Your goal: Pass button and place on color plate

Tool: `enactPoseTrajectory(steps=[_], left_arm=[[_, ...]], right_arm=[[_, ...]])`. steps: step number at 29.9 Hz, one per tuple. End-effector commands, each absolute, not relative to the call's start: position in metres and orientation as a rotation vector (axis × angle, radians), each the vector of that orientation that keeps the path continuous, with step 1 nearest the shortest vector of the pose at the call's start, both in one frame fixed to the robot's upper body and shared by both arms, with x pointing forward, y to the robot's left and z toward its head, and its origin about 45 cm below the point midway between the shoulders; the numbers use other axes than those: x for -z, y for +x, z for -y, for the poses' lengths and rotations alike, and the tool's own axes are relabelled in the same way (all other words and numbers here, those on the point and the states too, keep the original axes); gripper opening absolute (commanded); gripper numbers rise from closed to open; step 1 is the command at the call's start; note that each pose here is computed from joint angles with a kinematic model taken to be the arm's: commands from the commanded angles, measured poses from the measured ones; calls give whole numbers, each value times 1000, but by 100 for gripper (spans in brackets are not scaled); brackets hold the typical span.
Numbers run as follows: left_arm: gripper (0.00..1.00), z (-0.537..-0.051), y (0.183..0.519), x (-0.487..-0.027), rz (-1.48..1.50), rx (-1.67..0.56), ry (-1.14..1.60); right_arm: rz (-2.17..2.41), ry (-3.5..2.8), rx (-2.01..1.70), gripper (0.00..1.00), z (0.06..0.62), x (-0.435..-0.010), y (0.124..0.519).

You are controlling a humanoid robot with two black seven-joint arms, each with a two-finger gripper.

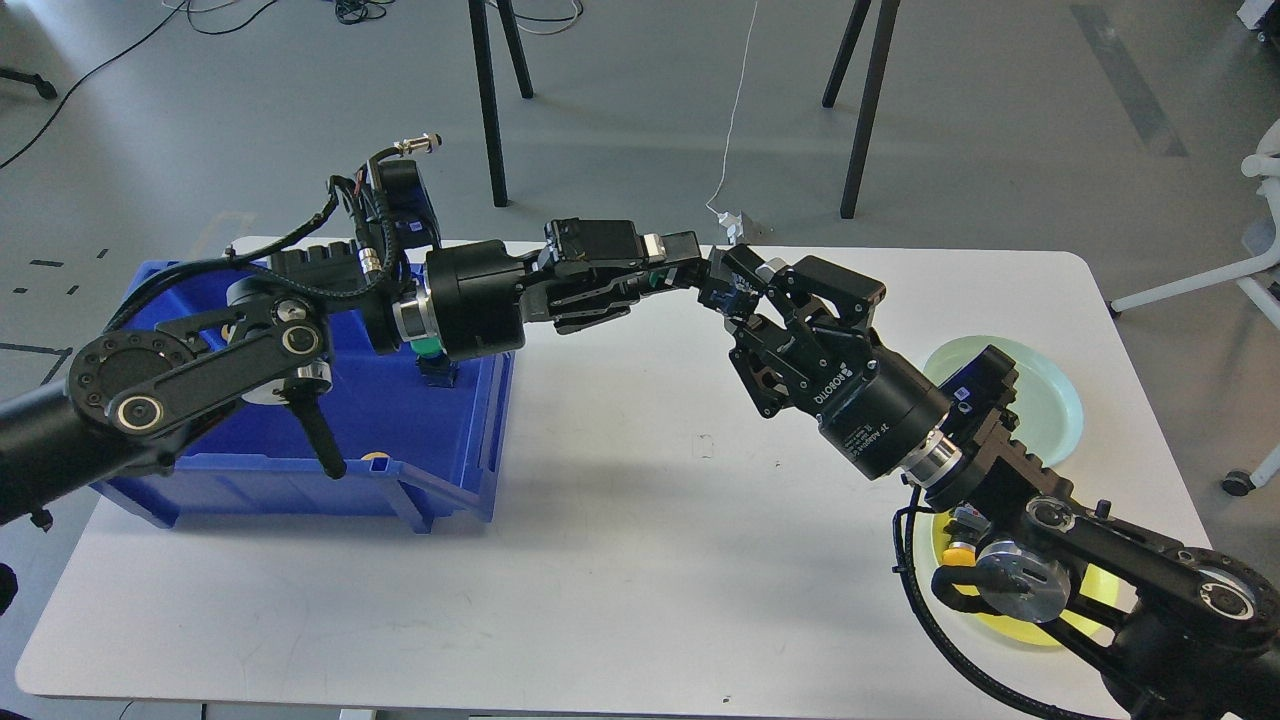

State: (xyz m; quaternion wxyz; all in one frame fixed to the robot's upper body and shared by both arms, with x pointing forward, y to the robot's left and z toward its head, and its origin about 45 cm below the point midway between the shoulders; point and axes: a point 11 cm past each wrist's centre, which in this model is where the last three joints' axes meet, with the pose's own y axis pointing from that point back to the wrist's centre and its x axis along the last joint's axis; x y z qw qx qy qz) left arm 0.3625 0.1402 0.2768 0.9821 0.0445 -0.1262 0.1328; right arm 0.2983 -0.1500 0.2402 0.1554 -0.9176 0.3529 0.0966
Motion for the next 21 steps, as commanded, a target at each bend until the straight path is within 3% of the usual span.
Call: enactPoseTrajectory(steps=[1, 4, 6, 8, 14, 21], left_arm=[[32, -140, 363, -277, 253, -269, 87], [63, -141, 363, -278, 252, -271, 84], [70, -141, 363, -278, 253, -272, 83], [83, -141, 363, -278, 252, -273, 82], [85, -142, 365, -279, 238, -284, 72], [85, -142, 365, -279, 237, -286, 72]], right_arm=[[-986, -2641, -282, 8, 149, -239, 296], [-988, -2649, -287, 7, 150, -236, 295], [-996, -2652, -285, 6, 152, -235, 295], [-1008, -2646, -290, 6, 154, -234, 295], [-1117, -2573, -306, 5, 173, -230, 297], [-1576, -2226, -355, 4, 251, -210, 311]])
